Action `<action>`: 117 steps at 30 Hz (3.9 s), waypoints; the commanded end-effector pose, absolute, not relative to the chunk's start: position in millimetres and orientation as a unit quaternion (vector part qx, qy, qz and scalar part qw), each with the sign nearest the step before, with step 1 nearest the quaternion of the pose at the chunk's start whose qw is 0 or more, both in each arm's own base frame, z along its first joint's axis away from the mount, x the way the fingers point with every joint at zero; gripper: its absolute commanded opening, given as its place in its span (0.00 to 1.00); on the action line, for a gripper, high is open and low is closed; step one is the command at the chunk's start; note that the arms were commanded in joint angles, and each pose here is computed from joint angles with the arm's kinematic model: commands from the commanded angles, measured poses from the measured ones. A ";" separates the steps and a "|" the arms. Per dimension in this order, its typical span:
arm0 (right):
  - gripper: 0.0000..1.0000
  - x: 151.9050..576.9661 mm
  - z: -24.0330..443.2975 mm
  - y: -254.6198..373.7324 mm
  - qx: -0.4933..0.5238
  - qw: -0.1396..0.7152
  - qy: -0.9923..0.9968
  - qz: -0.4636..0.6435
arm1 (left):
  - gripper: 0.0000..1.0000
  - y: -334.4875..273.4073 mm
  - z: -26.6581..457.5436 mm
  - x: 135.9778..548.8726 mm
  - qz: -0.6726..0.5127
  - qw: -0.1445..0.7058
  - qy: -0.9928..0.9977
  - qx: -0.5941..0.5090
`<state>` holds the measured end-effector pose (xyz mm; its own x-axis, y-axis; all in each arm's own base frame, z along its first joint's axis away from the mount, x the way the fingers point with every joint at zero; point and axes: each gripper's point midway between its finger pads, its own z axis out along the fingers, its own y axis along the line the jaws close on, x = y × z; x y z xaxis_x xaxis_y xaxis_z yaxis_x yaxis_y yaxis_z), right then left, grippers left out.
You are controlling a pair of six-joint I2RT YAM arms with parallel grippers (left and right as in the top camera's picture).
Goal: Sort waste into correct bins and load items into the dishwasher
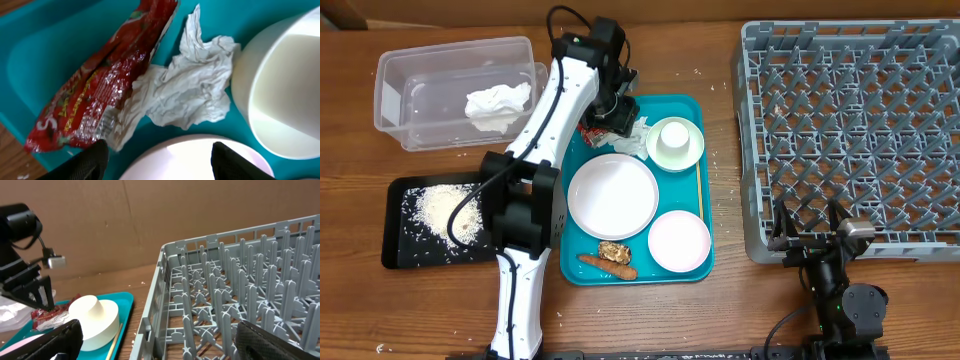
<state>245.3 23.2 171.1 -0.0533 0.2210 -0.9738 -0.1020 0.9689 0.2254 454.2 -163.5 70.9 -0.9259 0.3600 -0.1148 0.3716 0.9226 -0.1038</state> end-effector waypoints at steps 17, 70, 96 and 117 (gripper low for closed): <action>1.00 245.3 170.0 23.3 0.039 0.690 0.714 0.114 | 0.62 -176.6 38.9 472.7 -0.060 0.092 0.967 0.232; 1.00 245.3 170.1 23.3 0.040 0.690 0.714 0.115 | 0.04 -179.4 138.0 465.7 -0.062 0.103 0.970 0.213; 1.00 245.3 170.0 23.3 0.039 0.690 0.714 0.114 | 0.44 86.2 241.0 539.2 0.103 0.300 0.911 -0.263; 1.00 245.3 170.1 23.3 0.039 0.690 0.714 0.114 | 0.93 -85.6 133.9 492.2 -0.201 0.111 0.965 0.129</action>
<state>245.3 23.2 171.1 -0.0533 0.2210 -0.9738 -0.1020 0.9689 0.2254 502.0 -27.2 138.9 -0.9735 -0.0516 -0.2227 0.0171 0.9550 -0.2962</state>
